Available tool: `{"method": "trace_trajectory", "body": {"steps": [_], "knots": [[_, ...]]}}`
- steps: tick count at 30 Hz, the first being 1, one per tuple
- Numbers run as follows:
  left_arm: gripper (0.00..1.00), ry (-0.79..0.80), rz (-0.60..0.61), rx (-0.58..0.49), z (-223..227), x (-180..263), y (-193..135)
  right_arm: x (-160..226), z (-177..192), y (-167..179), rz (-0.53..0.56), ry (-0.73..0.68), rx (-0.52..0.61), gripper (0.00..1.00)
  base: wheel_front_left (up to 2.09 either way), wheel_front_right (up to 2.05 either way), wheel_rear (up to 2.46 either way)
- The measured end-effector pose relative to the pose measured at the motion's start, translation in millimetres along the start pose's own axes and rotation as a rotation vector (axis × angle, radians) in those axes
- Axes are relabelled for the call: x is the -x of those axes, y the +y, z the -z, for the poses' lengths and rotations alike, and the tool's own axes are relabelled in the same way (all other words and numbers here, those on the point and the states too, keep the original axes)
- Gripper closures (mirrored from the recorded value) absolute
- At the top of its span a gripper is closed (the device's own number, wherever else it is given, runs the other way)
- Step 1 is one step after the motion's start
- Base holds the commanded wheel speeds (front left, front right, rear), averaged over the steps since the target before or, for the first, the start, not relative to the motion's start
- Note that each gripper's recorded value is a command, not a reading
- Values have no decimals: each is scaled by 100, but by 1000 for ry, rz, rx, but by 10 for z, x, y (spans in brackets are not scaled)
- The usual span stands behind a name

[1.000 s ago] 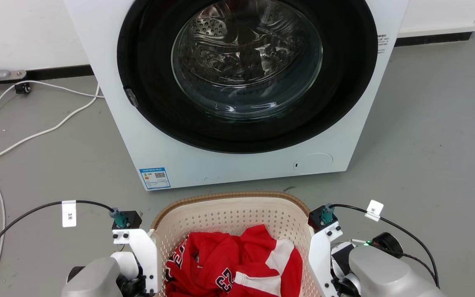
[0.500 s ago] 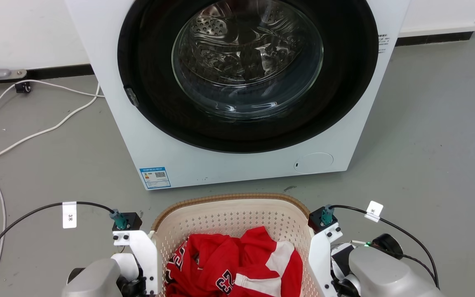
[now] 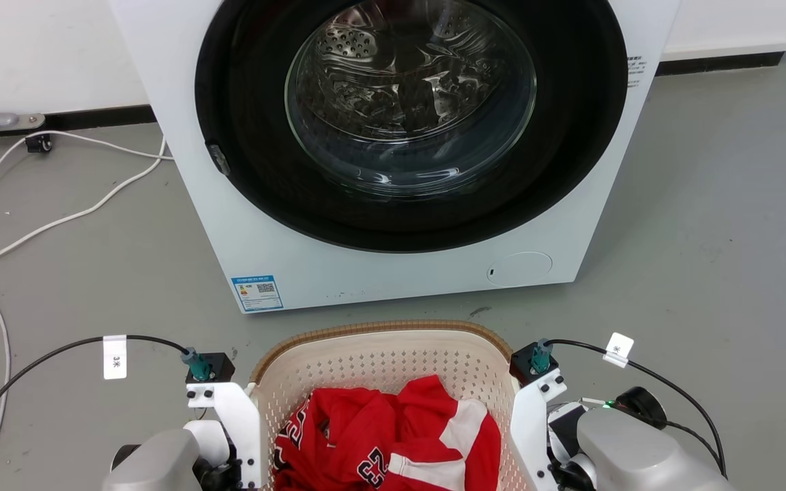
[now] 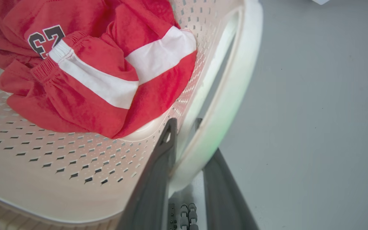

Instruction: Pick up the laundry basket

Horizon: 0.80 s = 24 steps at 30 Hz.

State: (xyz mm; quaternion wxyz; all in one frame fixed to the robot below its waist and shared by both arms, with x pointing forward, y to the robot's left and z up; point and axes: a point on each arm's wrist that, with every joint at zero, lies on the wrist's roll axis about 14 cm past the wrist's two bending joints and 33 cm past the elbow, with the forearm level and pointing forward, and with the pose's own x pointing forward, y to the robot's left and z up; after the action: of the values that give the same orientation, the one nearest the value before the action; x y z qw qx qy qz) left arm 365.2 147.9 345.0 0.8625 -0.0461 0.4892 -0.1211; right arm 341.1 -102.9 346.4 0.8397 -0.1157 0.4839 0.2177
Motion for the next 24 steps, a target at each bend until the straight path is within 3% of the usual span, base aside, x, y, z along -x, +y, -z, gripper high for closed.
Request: {"method": "trace_trajectory", "body": {"steps": [24], "knots": [[100, 7, 0, -5, 18, -15, 6, -11, 19, -1, -2, 9, -4, 100, 0, 0, 0]]}}
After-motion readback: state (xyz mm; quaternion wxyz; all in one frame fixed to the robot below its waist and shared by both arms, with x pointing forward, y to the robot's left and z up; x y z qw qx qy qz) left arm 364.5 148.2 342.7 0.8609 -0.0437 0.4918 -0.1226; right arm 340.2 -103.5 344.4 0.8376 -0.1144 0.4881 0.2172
